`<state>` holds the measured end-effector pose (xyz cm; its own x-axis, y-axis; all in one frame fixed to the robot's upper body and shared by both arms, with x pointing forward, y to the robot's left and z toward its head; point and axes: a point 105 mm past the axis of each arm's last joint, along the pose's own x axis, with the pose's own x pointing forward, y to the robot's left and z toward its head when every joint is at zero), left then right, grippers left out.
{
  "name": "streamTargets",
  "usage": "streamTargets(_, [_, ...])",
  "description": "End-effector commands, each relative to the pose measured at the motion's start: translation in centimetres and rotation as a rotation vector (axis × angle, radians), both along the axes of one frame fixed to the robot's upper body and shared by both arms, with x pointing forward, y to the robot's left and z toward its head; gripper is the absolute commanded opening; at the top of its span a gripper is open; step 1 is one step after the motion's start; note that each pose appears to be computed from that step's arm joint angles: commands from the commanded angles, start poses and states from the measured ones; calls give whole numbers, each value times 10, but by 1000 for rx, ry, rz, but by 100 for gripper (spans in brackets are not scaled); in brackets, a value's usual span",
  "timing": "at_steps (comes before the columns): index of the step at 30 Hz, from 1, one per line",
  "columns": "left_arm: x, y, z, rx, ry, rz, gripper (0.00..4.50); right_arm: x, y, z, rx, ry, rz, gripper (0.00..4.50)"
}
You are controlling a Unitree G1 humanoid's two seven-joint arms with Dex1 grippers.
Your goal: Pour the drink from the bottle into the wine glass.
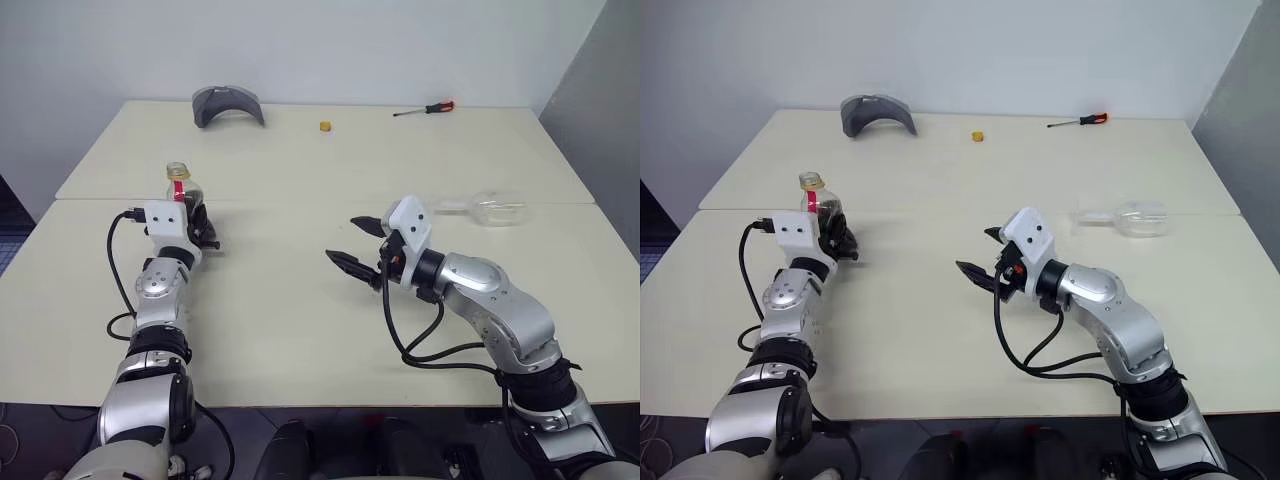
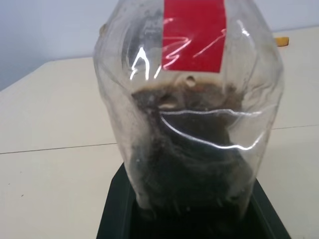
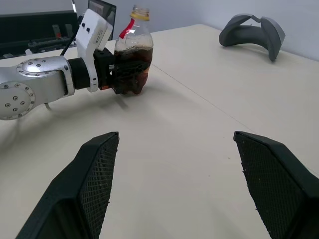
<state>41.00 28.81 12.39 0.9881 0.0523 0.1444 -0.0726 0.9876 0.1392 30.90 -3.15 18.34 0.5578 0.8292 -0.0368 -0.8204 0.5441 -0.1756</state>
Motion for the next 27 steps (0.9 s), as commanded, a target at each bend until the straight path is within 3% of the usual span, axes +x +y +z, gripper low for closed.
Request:
streamTargets(1, [-5, 0, 4, -22, -36, 5, 174, 3, -2, 14, 16, -48, -8, 396])
streamTargets(10, [-14, -1, 0, -61, -37, 16, 447, 6, -4, 16, 17, -57, -9, 396])
streamTargets(19, [-45, -1, -3, -102, -28, 34, 447, 2, -10, 15, 12, -62, -19, 396])
streamTargets(23, [-66, -10, -6, -95, 2, 9, 447, -1, -18, 14, 8, -61, -38, 396])
streamTargets(27, [-103, -41, -7, -102, 68, -95, 447, -6, -42, 7, -24, -46, -101, 396])
